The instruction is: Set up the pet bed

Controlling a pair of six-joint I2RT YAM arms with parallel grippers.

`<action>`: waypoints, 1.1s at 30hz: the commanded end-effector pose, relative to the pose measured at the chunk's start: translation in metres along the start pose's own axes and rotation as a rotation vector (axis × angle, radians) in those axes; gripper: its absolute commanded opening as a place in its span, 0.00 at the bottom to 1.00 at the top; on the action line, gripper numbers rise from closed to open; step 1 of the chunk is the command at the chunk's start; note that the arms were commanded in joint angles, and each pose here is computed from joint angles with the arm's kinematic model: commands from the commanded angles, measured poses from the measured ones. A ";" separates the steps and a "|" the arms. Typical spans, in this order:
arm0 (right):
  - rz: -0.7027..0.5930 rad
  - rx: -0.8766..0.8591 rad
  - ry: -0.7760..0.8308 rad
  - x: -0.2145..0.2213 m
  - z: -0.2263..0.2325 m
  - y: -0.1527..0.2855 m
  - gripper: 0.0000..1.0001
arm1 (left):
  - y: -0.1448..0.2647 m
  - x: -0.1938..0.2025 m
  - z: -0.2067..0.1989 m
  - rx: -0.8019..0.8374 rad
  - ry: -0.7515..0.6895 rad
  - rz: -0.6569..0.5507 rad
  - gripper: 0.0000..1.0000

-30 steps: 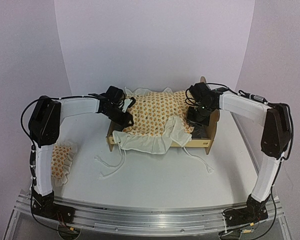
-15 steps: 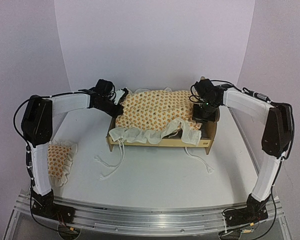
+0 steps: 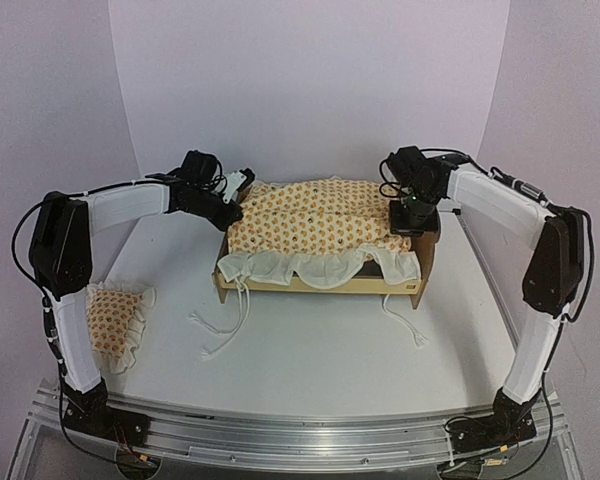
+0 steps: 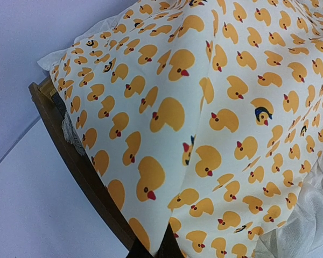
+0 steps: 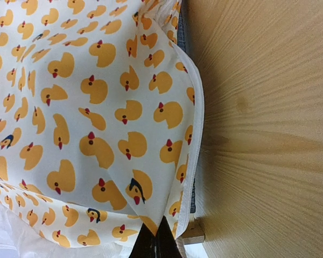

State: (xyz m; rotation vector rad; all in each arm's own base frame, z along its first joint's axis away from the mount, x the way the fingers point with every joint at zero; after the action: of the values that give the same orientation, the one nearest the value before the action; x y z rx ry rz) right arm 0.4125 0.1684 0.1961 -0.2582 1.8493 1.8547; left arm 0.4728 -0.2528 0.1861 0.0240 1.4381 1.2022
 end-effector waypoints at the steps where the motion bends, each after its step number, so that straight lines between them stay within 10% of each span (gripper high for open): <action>1: 0.015 0.098 0.070 0.001 -0.012 0.004 0.05 | 0.021 -0.011 0.013 -0.041 -0.029 -0.045 0.00; 4: 0.085 0.076 0.093 0.014 -0.004 -0.016 0.12 | 0.013 -0.003 0.002 0.018 -0.036 -0.024 0.05; 12: 0.014 0.045 0.062 -0.003 -0.002 0.007 0.39 | 0.055 -0.040 0.001 0.018 -0.118 -0.154 0.67; 24: -0.010 -0.117 0.043 -0.002 0.007 0.065 0.57 | 0.076 -0.095 -0.166 0.474 -0.618 -0.379 0.82; 33: 0.105 -0.317 -0.081 0.044 0.015 0.066 0.54 | 0.010 -0.155 -0.226 0.452 -0.485 -0.461 0.87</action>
State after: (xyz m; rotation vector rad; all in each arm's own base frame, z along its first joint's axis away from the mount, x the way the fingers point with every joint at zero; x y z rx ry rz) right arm 0.3639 0.1845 0.2368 -0.2698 1.6751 2.0939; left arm 0.3129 -0.4604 0.2417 0.4087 1.1194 0.4024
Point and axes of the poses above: each gripper's point midway between its finger pads, its own y axis back along the fingers, its own z axis along the line the jaws close on, x = y × z, the point moved 2 cm from there along y, back along the fingers, and after that the axes turned 9 degrees about -y, right-handed, at the moved point
